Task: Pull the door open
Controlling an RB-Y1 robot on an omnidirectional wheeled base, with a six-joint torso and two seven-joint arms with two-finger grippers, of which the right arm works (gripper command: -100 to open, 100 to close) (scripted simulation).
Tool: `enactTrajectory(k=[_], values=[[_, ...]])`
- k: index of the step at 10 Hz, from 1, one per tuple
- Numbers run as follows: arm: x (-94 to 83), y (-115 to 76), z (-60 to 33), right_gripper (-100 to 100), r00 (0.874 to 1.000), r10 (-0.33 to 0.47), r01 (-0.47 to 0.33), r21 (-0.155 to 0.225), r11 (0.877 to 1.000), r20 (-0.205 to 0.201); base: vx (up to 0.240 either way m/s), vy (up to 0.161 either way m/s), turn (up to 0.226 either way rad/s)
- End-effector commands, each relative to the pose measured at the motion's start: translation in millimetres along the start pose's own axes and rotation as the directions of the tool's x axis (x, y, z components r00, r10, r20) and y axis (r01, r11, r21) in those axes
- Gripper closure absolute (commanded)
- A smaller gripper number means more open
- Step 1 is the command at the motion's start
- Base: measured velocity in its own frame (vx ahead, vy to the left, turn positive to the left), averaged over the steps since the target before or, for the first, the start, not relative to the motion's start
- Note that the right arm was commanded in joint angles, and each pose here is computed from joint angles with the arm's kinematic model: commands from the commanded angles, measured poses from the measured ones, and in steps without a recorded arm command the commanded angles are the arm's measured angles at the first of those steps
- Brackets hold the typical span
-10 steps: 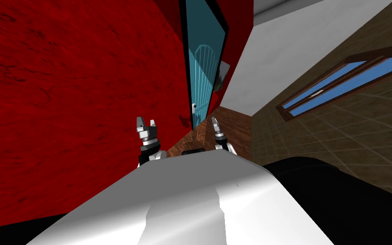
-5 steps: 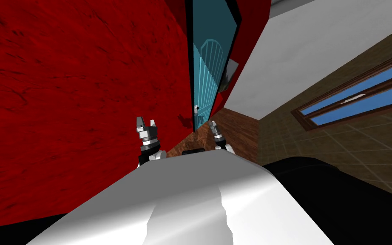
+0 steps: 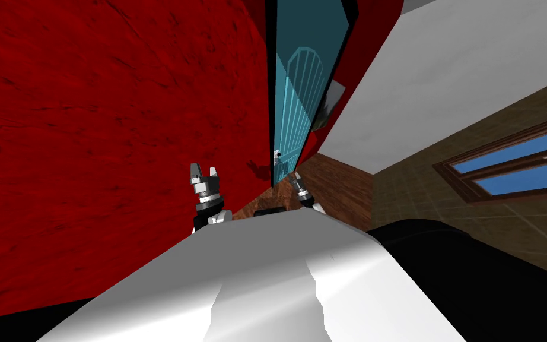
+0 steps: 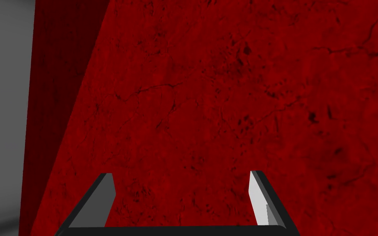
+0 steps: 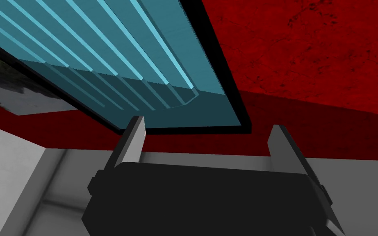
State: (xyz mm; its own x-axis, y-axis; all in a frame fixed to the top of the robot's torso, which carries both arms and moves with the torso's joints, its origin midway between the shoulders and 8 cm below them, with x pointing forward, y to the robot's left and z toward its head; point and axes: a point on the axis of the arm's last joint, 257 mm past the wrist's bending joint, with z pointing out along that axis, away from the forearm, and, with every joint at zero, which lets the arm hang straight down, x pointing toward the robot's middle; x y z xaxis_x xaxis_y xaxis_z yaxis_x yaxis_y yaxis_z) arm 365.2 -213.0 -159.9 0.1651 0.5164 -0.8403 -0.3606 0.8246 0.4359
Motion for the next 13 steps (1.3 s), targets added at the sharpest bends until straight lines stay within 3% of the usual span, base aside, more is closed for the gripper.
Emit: enactTrajectory(k=[1, 4, 7, 10, 13], values=[[13.8, -3.2, -4.6, -100, 0.998, -0.053, 0.054, 0.001, 0.999, -0.036, 0.184, -0.096, 0.154], [36.6, -9.5, -14.9, -100, 0.985, -0.142, 0.142, -0.003, 0.990, -0.100, 0.179, -0.091, 0.129], [57.9, -15.2, -25.8, -100, 0.962, -0.221, 0.221, -0.017, 0.975, -0.159, 0.187, -0.081, 0.125], [77.0, -20.0, -36.7, -100, 0.934, -0.289, 0.288, -0.038, 0.957, -0.211, 0.153, -0.115, 0.104], [97.9, -25.0, -50.0, -100, 0.894, -0.360, 0.356, -0.068, 0.932, -0.265, 0.214, -0.136, 0.107]])
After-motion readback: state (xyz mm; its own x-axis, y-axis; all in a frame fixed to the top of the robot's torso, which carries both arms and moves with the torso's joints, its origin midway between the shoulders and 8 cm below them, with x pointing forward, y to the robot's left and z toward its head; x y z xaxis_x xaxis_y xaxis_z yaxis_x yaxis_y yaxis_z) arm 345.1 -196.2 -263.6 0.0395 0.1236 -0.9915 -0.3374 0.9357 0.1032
